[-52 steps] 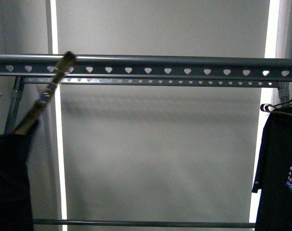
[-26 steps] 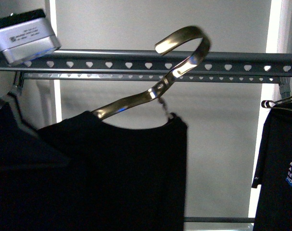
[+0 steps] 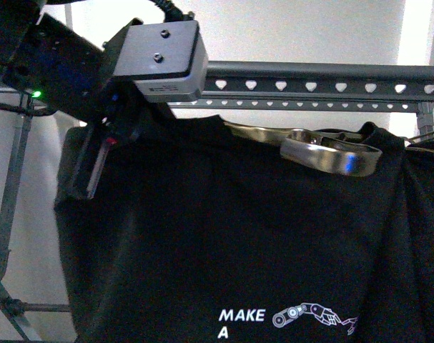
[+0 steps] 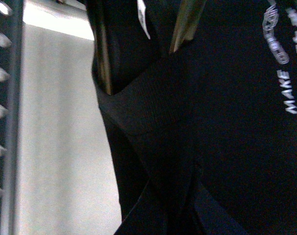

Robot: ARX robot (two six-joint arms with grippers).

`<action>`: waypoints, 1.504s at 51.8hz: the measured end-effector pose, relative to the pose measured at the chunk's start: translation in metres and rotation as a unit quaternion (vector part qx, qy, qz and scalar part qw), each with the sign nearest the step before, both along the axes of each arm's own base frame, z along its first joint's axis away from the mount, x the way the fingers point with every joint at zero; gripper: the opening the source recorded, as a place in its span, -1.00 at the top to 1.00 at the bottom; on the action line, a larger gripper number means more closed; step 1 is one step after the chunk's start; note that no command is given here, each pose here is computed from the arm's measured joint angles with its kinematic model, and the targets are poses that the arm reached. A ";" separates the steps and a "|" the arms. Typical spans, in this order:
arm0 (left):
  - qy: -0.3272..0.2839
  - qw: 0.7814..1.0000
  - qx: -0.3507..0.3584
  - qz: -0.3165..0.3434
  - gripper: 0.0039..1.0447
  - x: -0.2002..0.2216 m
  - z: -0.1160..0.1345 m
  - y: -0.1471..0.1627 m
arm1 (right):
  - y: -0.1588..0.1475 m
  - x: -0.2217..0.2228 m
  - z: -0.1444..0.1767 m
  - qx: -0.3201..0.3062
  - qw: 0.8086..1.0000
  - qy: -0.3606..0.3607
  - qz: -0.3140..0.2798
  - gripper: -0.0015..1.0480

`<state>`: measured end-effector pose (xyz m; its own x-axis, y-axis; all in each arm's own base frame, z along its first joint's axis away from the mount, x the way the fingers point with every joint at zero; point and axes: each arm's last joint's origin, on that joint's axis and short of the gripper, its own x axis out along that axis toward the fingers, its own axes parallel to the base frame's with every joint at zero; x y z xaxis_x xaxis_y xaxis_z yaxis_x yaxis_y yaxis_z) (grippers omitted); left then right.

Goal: Hang clothes on hanger

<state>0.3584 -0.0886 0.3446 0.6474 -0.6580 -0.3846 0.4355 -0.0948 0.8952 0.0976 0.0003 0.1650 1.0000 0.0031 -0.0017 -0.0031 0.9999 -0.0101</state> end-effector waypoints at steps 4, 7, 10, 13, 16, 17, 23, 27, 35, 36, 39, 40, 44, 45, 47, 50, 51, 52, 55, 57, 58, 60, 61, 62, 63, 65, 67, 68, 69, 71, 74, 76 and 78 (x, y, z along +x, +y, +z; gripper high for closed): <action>-0.052 0.998 0.024 -0.016 0.92 0.004 0.004 -0.006 | 0.000 0.000 0.000 0.000 1.000 0.000 0.000 -0.86; -0.062 0.997 0.031 -0.021 0.92 0.003 0.005 -0.007 | 0.000 0.000 0.000 0.000 1.000 0.000 0.000 -0.86; -0.066 0.997 0.035 -0.023 0.92 0.003 0.005 -0.007 | 0.000 0.000 0.000 0.000 1.000 0.000 0.000 -0.86; -0.070 0.997 0.039 -0.024 0.92 0.003 0.005 -0.007 | 0.000 0.000 0.000 0.000 1.000 0.000 0.000 -0.86; -0.070 0.996 0.040 -0.024 0.92 0.004 0.005 -0.007 | 0.000 0.000 0.000 0.000 1.000 0.000 0.000 -0.86; -0.070 0.996 0.040 -0.023 0.92 0.004 0.005 -0.007 | 0.000 0.000 0.000 0.000 1.000 0.000 0.000 -0.86; -0.070 0.996 0.041 -0.022 0.92 0.004 0.004 -0.007 | 0.000 0.000 0.000 0.004 1.000 0.002 0.005 -0.86; -0.071 0.996 0.042 -0.022 0.92 0.004 0.004 -0.007 | -0.004 0.003 -0.001 0.066 0.991 0.074 0.084 -0.86; -0.072 0.996 0.043 -0.024 0.92 0.004 0.004 -0.007 | -0.030 0.019 0.012 0.084 0.986 0.098 0.108 -0.86; -0.072 0.996 0.043 -0.024 0.92 0.004 0.004 -0.007 | -0.034 0.023 0.017 0.071 0.987 0.091 0.107 -0.86; -0.072 0.996 0.043 -0.023 0.92 0.004 0.004 -0.007 | -0.040 0.029 0.026 0.043 0.990 0.077 0.107 -0.86; -0.072 0.996 0.044 -0.022 0.92 0.004 0.004 -0.006 | -0.042 0.032 0.031 0.033 0.991 0.071 0.109 -0.86; -0.072 0.996 0.044 -0.021 0.92 0.004 0.004 -0.006 | -0.048 0.047 0.049 -0.029 0.990 0.045 0.129 -0.86; -0.072 0.996 0.044 -0.021 0.92 0.004 0.004 -0.006 | -0.049 0.052 0.055 -0.055 0.988 0.037 0.137 -0.86; -0.073 0.996 0.045 -0.021 0.92 0.004 0.004 -0.006 | -0.050 0.057 0.061 -0.078 0.986 0.030 0.145 -0.86; -0.073 0.996 0.045 -0.021 0.92 0.004 0.004 -0.006 | -0.049 0.070 0.075 -0.140 0.976 0.007 0.169 -0.86; -0.073 0.996 0.045 -0.021 0.92 0.004 0.004 -0.006 | -0.048 0.075 0.080 -0.168 0.969 -0.005 0.180 -0.86; -0.073 0.996 0.045 -0.022 0.92 0.004 0.004 -0.006 | -0.047 0.081 0.086 -0.191 0.963 -0.015 0.191 -0.86; -0.074 0.996 0.046 -0.024 0.92 0.004 0.004 -0.007 | -0.042 0.098 0.100 -0.282 0.931 -0.046 0.228 -0.86; -0.075 0.996 0.046 -0.025 0.92 0.004 0.004 -0.007 | -0.037 0.108 0.107 -0.331 0.907 -0.057 0.256 -0.86; -0.075 0.996 0.046 -0.025 0.92 0.004 0.004 -0.007 | -0.036 0.111 0.109 -0.342 0.901 -0.057 0.262 -0.86; -0.075 0.996 0.047 -0.025 0.92 0.004 0.004 -0.007 | -0.031 0.124 0.114 -0.396 0.872 -0.056 0.284 -0.86; -0.075 0.996 0.047 -0.025 0.92 0.004 0.004 -0.007 | -0.030 0.130 0.116 -0.417 0.860 -0.053 0.289 -0.86; -0.075 0.996 0.047 -0.025 0.92 0.004 0.004 -0.007 | -0.028 0.136 0.118 -0.438 0.849 -0.051 0.292 -0.86; -0.075 0.996 0.047 -0.025 0.92 0.004 0.004 -0.007 | -0.027 0.142 0.120 -0.453 0.840 -0.047 0.295 -0.86; -0.075 0.996 0.047 -0.025 0.92 0.004 0.004 -0.007 | -0.024 0.154 0.124 -0.494 0.816 -0.047 0.298 -0.86; -0.075 0.996 0.047 -0.025 0.92 0.004 0.004 -0.007 | -0.021 0.164 0.128 -0.519 0.799 -0.045 0.300 -0.86; -0.075 0.996 0.047 -0.025 0.92 0.004 0.004 -0.007 | -0.020 0.169 0.130 -0.535 0.789 -0.047 0.300 -0.86; -0.075 0.996 0.047 -0.025 0.92 0.004 0.004 -0.007 | -0.019 0.174 0.131 -0.546 0.781 -0.048 0.300 -0.86; -0.075 0.996 0.047 -0.025 0.92 0.004 0.004 -0.007 | -0.015 0.184 0.135 -0.568 0.764 -0.049 0.301 -0.86; -0.075 0.996 0.047 -0.025 0.92 0.004 0.004 -0.007 | -0.011 0.195 0.139 -0.591 0.748 -0.054 0.297 -0.86; -0.077 0.996 0.047 -0.027 0.92 0.004 0.004 -0.007 | -0.009 0.203 0.141 -0.603 0.739 -0.054 0.296 -0.86; -0.077 0.995 0.048 -0.028 0.92 0.004 0.004 -0.007 | -0.008 0.208 0.142 -0.611 0.732 -0.052 0.296 -0.86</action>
